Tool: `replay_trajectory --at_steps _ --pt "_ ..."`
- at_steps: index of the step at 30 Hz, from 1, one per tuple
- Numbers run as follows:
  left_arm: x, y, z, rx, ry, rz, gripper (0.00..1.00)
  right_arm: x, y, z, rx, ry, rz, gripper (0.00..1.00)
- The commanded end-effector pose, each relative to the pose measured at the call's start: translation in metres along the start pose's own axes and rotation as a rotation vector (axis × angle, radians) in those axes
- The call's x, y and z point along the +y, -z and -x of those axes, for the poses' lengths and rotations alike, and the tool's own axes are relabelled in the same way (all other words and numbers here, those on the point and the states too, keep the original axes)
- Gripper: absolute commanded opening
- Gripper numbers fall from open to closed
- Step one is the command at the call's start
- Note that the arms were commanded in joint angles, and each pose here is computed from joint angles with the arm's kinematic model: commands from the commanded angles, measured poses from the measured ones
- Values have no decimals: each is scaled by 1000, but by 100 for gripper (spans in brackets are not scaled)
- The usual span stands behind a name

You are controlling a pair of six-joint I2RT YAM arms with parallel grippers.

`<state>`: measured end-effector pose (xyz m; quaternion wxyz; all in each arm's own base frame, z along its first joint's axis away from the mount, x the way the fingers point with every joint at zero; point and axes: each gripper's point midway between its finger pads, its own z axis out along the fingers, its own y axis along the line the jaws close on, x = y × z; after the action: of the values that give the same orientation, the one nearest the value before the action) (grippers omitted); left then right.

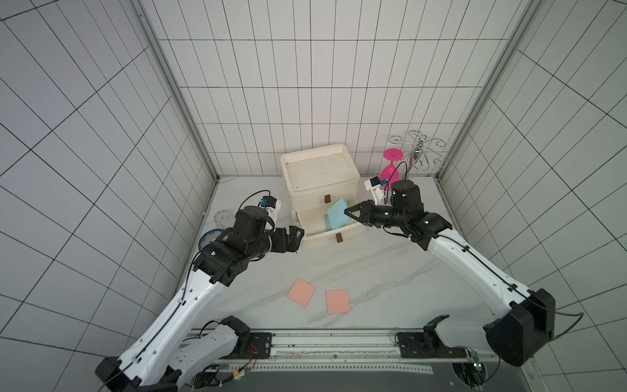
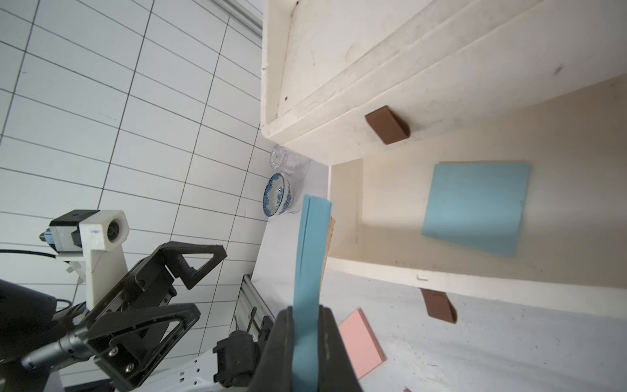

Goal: Please put the sticky notes in the drawer by color
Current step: Place the sticky notes in the drawer.

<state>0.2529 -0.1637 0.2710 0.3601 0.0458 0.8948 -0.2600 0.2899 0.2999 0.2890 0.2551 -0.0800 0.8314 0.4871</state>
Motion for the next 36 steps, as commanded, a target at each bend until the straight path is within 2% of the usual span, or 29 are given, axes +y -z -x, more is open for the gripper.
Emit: replay_trajectory --at_steps 1,7,18,22,25,30,36 --pt "-6 -12 0 26 109 -91 98 -18 -14 32 -116 30 -76 2" --pt "2 -27 -8 84 176 -115 98 -39 -45 38 -103 31 -108 2" --pt "7 -27 -13 92 181 -113 98 -52 -80 38 -65 36 -123 3" --pt "9 -27 -15 93 184 -109 98 -62 -84 35 -51 40 -148 7" --pt "9 -27 -16 96 185 -109 98 -73 -82 31 -41 54 -197 16" --pt "9 -26 -15 94 185 -110 98 -91 -61 34 -50 133 -357 42" --pt "9 -26 1 72 183 -104 98 -70 -7 50 -110 239 -448 47"
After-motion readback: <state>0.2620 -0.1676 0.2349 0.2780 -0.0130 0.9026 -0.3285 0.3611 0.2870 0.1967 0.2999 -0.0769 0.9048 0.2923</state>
